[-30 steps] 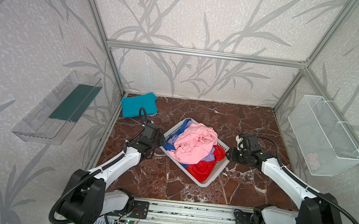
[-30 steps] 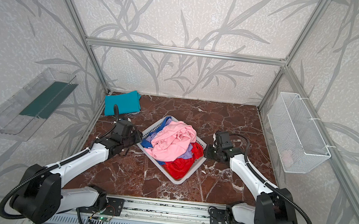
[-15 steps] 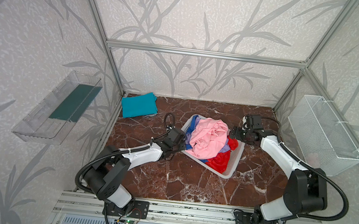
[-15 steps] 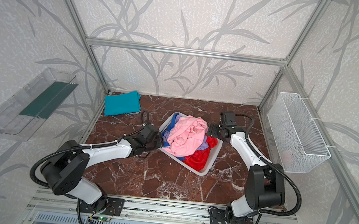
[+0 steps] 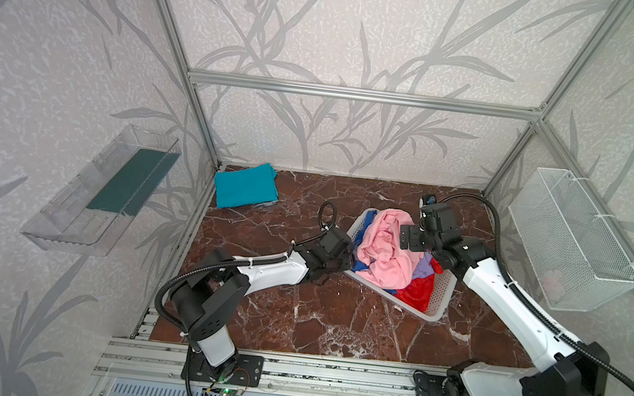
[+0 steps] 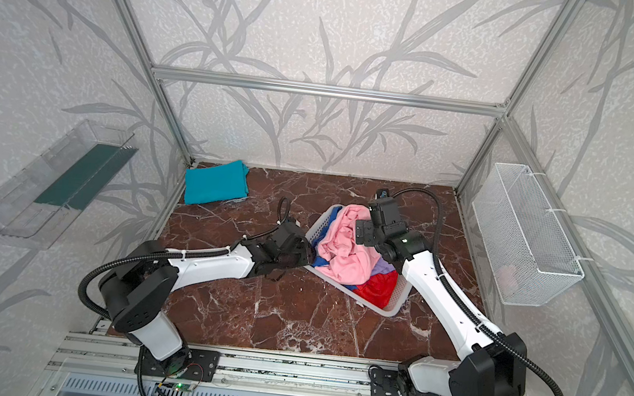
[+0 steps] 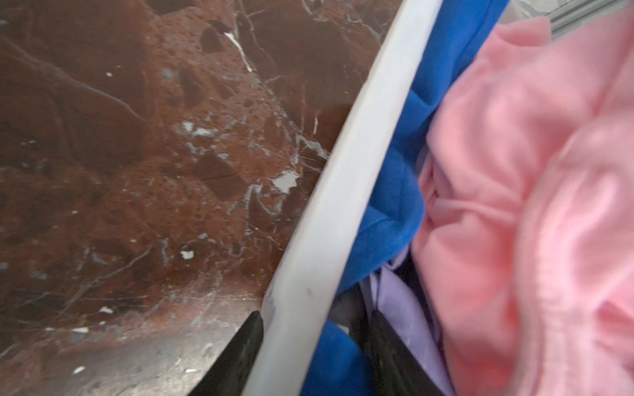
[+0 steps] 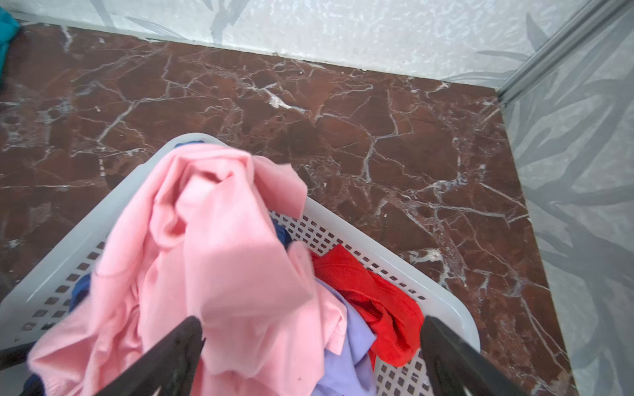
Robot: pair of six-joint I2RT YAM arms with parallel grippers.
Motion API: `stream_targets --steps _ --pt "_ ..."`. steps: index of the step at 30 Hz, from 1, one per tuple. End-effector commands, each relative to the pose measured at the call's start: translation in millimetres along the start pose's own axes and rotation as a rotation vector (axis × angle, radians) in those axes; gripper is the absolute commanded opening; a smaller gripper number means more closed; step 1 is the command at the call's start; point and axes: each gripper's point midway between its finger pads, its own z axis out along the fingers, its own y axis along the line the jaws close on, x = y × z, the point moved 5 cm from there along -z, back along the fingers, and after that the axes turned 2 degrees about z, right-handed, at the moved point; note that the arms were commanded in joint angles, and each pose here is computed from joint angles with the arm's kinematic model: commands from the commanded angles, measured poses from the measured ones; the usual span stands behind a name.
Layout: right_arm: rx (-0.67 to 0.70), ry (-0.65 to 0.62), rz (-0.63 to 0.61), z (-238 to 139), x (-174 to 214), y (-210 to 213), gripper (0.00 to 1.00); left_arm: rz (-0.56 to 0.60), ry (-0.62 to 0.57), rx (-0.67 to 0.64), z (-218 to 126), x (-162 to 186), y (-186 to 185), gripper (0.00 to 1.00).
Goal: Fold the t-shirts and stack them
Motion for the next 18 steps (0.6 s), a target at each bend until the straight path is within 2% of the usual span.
stream_targets --steps 1,4,8,10,13,18 --pt "0.056 0.024 -0.018 2.9 7.8 -11.3 0.99 0.007 -0.057 0.067 -19.4 -12.2 -16.2 0.52" --pt "-0.017 -0.003 -0.077 -9.0 3.5 3.3 0.99 0.012 -0.081 0.053 -29.4 -16.2 -13.8 0.52" --pt "-0.122 -0.054 -0.337 -36.5 14.9 54.3 0.99 0.033 -0.156 0.046 -47.9 -29.7 -16.1 0.54" --pt "-0.248 -0.043 -0.419 -50.6 33.9 82.9 0.99 0.035 -0.202 0.034 -61.3 -40.9 -14.0 0.55" --pt "-0.398 0.011 -0.447 -61.1 64.7 110.6 0.94 0.02 -0.276 -0.013 -82.3 -57.8 -3.1 0.55" --pt "-0.438 0.148 -0.404 -50.9 106.9 122.0 0.8 0.008 -0.327 -0.098 -104.0 -73.4 20.6 0.55"
